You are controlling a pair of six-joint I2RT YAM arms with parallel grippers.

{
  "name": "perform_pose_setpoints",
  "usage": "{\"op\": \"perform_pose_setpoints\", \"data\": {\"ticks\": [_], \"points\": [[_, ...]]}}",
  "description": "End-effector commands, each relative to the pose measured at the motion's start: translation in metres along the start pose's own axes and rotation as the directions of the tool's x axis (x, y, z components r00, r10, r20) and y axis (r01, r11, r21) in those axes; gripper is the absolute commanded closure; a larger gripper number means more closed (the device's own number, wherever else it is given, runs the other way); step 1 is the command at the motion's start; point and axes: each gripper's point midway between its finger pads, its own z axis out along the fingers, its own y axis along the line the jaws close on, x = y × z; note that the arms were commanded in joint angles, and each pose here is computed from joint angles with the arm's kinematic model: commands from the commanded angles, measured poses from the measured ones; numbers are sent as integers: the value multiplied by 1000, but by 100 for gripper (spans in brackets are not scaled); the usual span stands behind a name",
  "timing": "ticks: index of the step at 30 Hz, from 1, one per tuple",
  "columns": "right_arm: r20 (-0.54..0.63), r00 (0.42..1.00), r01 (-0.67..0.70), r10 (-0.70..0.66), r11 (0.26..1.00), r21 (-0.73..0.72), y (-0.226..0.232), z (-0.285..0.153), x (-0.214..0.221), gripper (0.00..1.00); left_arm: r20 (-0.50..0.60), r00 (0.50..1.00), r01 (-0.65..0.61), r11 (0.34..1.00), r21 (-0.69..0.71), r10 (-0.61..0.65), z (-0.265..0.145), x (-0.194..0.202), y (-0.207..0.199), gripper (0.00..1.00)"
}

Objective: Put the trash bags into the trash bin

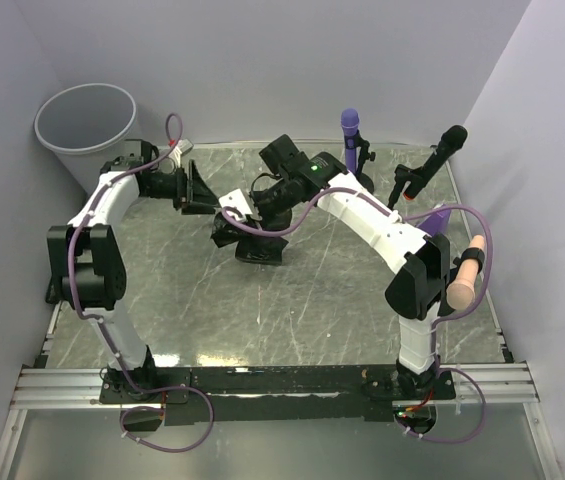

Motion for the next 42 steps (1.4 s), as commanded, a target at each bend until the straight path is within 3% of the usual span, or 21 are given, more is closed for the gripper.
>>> {"op": "perform_pose_setpoints", "data": {"ticks": [1, 6, 11, 16, 20, 23, 31, 40, 41, 42], "points": [[40, 996, 77, -79, 996, 40, -2, -19, -27, 100, -70, 987, -141, 988, 71, 146, 9, 8, -31, 23], [42, 996, 82, -83, 996, 37, 0, -19, -30, 100, -120, 984, -128, 991, 40, 132, 22, 19, -20, 25], [44, 995, 91, -92, 995, 28, 2, -18, -32, 100, -150, 978, -131, 987, 97, 145, 32, 19, -20, 30], [39, 995, 94, -95, 995, 25, 3, -18, -30, 100, -208, 968, -103, 979, 178, 140, 35, 23, -23, 54], [47, 996, 74, -74, 997, 15, 4, -17, -31, 100, -205, 971, -74, 970, 230, 123, 36, 25, -28, 66], [49, 997, 51, -51, 999, 1, 6, -19, -33, 100, -181, 972, -118, 976, 183, 151, 37, 16, -22, 74], [9, 1000, 28, -28, 999, -44, 23, -37, -18, 100, -1, 976, -215, 971, -105, 216, 13, -47, 9, 79], [-38, 999, -7, 4, 997, -77, 45, -57, -4, 100, 43, 956, -283, 948, -145, 292, 4, -77, 4, 83], [-39, 999, -2, -1, 997, -71, 46, -58, -4, 100, 42, 956, -282, 949, -139, 290, 4, -77, 2, 81], [-40, 999, 3, -5, 998, -65, 46, -59, -3, 100, 24, 962, -266, 957, -114, 271, 5, -72, 0, 70]]}}
